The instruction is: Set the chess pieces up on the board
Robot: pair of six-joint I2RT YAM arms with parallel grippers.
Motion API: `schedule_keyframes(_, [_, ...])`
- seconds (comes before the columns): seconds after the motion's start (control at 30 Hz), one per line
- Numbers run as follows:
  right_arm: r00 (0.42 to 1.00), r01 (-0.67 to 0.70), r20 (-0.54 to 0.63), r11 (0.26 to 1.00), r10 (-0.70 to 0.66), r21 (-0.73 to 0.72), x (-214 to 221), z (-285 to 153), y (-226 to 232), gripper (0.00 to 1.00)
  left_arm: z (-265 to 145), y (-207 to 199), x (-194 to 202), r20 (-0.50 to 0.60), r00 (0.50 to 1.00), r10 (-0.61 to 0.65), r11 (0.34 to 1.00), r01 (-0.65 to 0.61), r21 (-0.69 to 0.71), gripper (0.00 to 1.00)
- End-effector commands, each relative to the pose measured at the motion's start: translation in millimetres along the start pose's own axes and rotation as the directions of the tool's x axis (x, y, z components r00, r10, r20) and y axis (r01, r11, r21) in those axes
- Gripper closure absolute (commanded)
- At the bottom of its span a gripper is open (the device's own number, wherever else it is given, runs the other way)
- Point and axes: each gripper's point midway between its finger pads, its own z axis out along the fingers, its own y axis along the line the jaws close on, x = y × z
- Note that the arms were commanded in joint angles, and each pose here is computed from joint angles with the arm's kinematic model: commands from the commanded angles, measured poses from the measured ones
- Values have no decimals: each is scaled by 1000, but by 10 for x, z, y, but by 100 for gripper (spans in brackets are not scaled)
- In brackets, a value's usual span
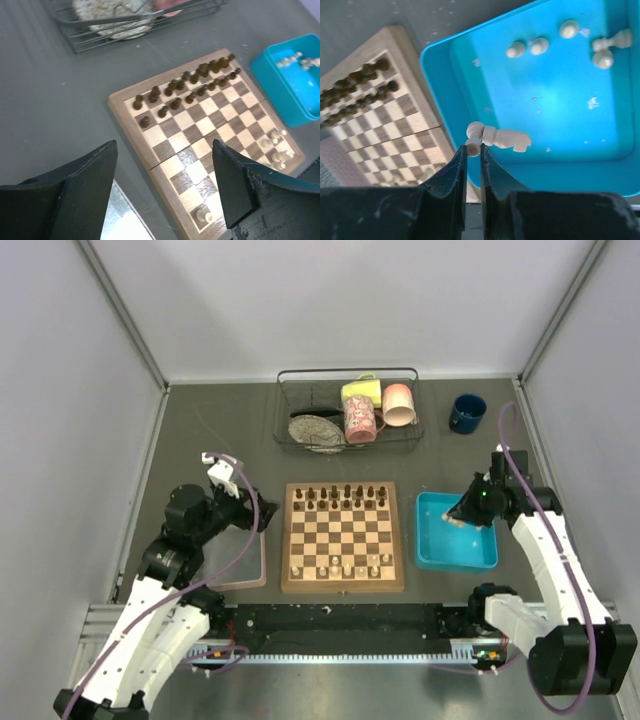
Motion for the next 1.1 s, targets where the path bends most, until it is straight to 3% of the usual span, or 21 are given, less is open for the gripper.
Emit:
schedule_keyframes(0.0, [996, -4, 89, 978, 24, -211, -214, -359, 447, 100, -54, -400, -261, 119, 992, 49, 974, -74, 216, 20])
schedule_keyframes(0.17, [993, 11, 113, 917, 38, -399, -223, -704, 800, 100, -126, -721, -504, 206, 978, -40, 933, -37, 357, 13])
schedule_keyframes(0.33, [981, 82, 191, 863, 17, -498, -319, -1109, 1032, 100, -99, -1055, -763, 293, 956, -32, 901, -100, 423, 8])
schedule_keyframes(0.73, [931, 221, 364, 794, 0, -566, -417, -1754, 1218, 100, 248, -2184, -773, 376, 925, -61, 775, -193, 602, 4])
schedule_keyframes(0.87, [905, 273, 424, 756, 7, -595, -429, -2016, 1298, 100, 278, -2568, -858, 418, 902, -108, 728, -215, 651, 2])
schedule_keyframes(0.9, [896, 286, 444, 745, 14, -603, -442, -2111, 1325, 100, 222, -2652, -1008, 464, 875, -140, 716, -234, 658, 1])
schedule_keyframes(1.07, [875, 300, 482, 727, 49, -617, -442, -2349, 1349, 100, 395, -2969, -1051, 531, 831, -166, 716, -269, 644, 1])
